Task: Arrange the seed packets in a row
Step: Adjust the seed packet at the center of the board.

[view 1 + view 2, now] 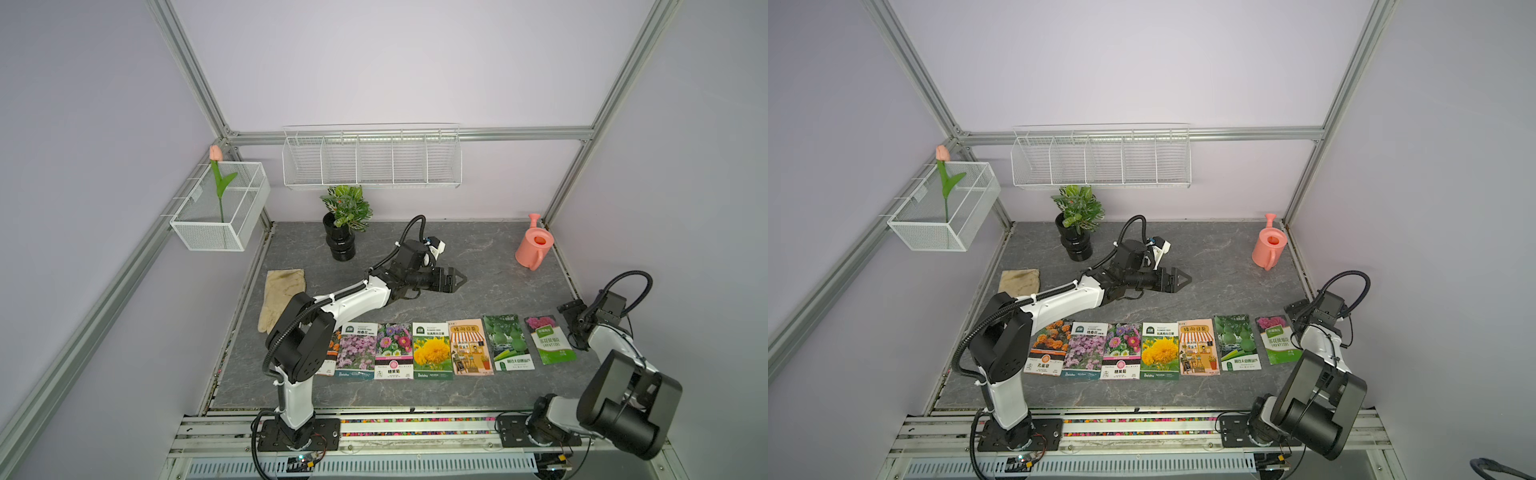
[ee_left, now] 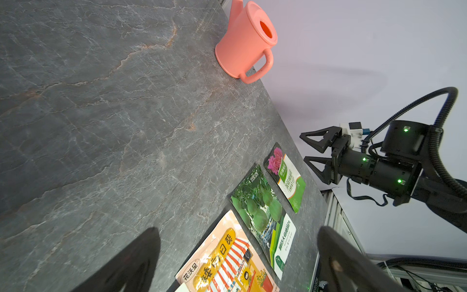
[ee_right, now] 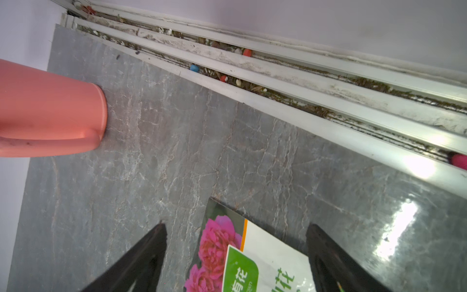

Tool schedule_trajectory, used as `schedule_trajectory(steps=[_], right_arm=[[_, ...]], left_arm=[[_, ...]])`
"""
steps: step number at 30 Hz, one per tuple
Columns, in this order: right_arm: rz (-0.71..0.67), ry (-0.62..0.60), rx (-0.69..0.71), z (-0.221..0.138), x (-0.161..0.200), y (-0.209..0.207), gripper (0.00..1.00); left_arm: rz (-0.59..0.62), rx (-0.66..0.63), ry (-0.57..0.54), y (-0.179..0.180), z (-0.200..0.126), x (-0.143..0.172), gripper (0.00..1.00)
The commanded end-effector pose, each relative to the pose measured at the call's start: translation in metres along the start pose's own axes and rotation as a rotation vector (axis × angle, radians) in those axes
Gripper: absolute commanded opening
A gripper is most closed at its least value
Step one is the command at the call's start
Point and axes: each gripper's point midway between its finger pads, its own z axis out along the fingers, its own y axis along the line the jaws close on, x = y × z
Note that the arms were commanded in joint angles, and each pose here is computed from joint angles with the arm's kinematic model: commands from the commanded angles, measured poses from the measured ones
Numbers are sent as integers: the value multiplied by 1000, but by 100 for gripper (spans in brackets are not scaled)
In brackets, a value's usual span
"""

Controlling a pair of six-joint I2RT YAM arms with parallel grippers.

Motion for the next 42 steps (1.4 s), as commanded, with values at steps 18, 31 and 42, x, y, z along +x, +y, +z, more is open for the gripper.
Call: schedule_trajectory(steps=[18, 31, 42], right_arm=[[62, 133, -39, 1, 53, -21, 89], [39, 153, -81, -1, 61, -9, 89], [-94, -44, -52, -45, 21, 10, 89]], left_arm=[[13, 5, -12, -2, -6, -2, 99], [12, 7, -11, -2, -7, -1, 99], [15, -119, -27, 14, -38, -29, 99]])
